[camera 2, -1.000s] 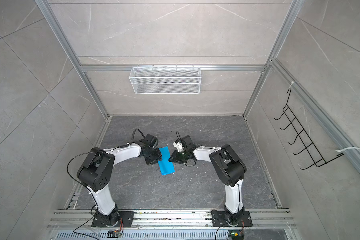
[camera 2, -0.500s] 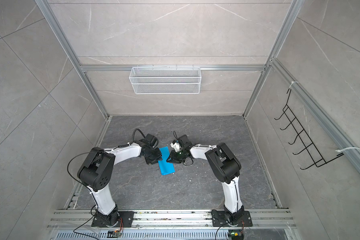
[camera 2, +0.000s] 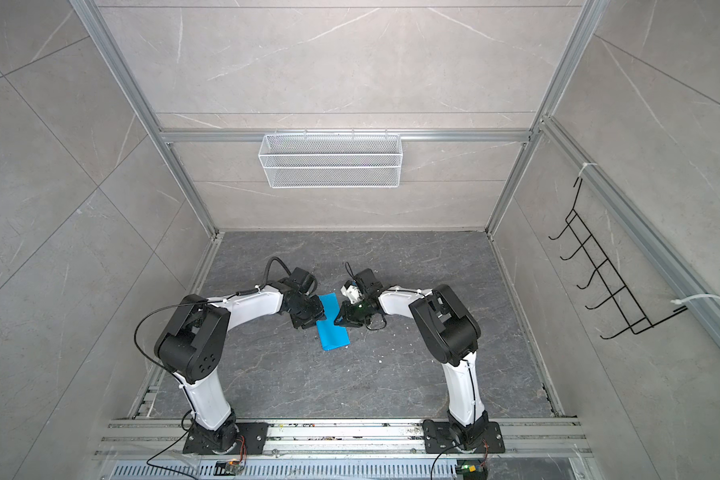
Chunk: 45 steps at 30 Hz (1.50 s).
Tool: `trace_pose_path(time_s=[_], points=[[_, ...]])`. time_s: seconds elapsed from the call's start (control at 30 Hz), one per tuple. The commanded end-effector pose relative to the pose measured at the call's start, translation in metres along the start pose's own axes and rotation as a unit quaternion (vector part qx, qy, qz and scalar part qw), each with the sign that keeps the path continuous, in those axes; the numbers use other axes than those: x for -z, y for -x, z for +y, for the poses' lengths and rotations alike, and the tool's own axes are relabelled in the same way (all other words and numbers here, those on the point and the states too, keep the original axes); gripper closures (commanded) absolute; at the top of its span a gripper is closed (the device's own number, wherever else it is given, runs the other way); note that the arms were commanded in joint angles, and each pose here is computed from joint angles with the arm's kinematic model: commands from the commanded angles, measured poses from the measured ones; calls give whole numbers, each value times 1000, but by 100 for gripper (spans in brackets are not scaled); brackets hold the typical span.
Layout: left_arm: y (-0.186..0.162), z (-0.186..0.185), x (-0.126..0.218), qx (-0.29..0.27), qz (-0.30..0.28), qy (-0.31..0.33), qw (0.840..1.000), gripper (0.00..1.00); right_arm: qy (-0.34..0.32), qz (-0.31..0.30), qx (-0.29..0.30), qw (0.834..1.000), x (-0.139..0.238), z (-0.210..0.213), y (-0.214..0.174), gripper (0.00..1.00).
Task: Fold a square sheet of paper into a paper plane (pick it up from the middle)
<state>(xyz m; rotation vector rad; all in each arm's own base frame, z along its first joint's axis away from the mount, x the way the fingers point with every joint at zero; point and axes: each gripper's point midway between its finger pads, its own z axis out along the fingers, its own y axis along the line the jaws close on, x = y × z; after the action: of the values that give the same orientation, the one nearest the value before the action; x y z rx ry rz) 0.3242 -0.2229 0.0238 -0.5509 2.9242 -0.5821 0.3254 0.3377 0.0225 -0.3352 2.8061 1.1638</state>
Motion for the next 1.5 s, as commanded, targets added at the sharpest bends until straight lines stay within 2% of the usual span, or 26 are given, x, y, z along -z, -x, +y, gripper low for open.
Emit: trace_pose_path(time_s=[0.0, 0.1, 0.2, 0.37, 0.47, 0.63, 0.8, 0.93, 1.2, 1.47], points=[[-13, 36, 5, 21, 13, 60, 998, 55, -77, 41, -30, 996, -13, -43, -25, 75], [-7, 32, 27, 22, -14, 56, 998, 49, -91, 45, -35, 994, -13, -48, -27, 76], [-4, 31, 44, 20, -40, 43, 998, 48, -100, 44, -37, 993, -13, -52, -27, 76], [1, -10, 61, -9, -74, -82, 994, 51, -109, 46, -44, 992, -14, -55, -28, 77], [1, -33, 62, -26, -69, -137, 988, 56, -114, 48, -47, 991, -15, -57, -29, 77], [-5, -53, 50, -50, -34, -178, 982, 61, -118, 53, -51, 990, -16, -61, -31, 78], [-8, -52, 27, -47, -5, -166, 985, 67, -122, 56, -55, 989, -18, -64, -33, 78], [-6, -33, 11, -26, -2, -119, 993, 71, -125, 59, -59, 989, -19, -66, -35, 78], [-5, -11, 5, -1, -16, -76, 997, 75, -123, 65, -58, 989, -21, -67, -38, 78], [-7, -9, -1, 1, -7, -72, 997, 75, -124, 68, -59, 988, -22, -68, -38, 78]])
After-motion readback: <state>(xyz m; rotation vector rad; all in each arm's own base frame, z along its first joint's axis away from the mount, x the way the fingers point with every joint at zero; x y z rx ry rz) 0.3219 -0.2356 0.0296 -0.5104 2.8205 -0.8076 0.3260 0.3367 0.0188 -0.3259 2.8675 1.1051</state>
